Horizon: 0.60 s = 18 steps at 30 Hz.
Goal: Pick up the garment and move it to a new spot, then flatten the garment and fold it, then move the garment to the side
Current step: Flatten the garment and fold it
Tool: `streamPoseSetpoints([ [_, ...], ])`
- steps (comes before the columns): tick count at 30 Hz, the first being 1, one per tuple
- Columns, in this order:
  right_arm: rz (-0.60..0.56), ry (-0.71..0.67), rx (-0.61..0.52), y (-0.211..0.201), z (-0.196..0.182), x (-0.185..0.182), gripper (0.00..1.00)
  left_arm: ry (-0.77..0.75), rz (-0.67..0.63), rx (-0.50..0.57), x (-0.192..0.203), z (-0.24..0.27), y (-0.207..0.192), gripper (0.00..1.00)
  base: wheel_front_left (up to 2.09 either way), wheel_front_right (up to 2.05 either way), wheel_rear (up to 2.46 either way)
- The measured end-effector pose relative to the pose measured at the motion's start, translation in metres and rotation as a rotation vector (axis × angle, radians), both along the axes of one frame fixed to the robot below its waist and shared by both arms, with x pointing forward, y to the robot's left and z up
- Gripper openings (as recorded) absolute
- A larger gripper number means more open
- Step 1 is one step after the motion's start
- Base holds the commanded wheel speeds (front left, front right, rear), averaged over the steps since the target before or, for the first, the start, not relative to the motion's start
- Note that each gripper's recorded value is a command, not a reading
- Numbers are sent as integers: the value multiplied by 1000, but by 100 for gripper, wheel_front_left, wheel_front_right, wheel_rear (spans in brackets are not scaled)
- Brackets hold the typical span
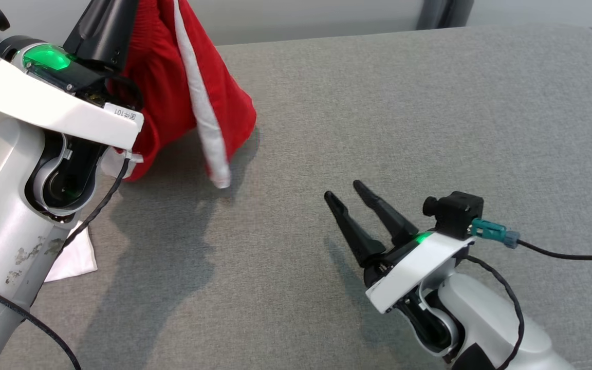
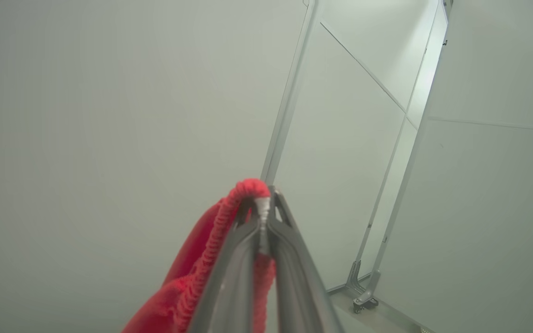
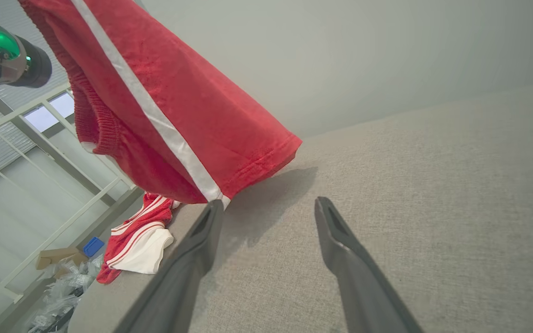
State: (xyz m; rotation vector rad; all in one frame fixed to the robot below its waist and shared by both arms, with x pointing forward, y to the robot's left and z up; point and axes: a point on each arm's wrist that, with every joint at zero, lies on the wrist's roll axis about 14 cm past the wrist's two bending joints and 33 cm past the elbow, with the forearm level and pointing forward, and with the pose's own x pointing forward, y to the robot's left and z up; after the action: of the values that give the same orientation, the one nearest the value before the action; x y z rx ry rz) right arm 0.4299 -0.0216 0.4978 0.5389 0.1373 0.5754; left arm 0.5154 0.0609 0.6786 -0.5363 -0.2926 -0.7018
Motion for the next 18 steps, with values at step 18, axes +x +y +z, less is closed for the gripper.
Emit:
streamPoseSetpoints([
  [18, 199, -26, -38, 57, 0, -18, 100, 7, -42, -28, -19, 19, -23, 0, 0, 0, 0],
])
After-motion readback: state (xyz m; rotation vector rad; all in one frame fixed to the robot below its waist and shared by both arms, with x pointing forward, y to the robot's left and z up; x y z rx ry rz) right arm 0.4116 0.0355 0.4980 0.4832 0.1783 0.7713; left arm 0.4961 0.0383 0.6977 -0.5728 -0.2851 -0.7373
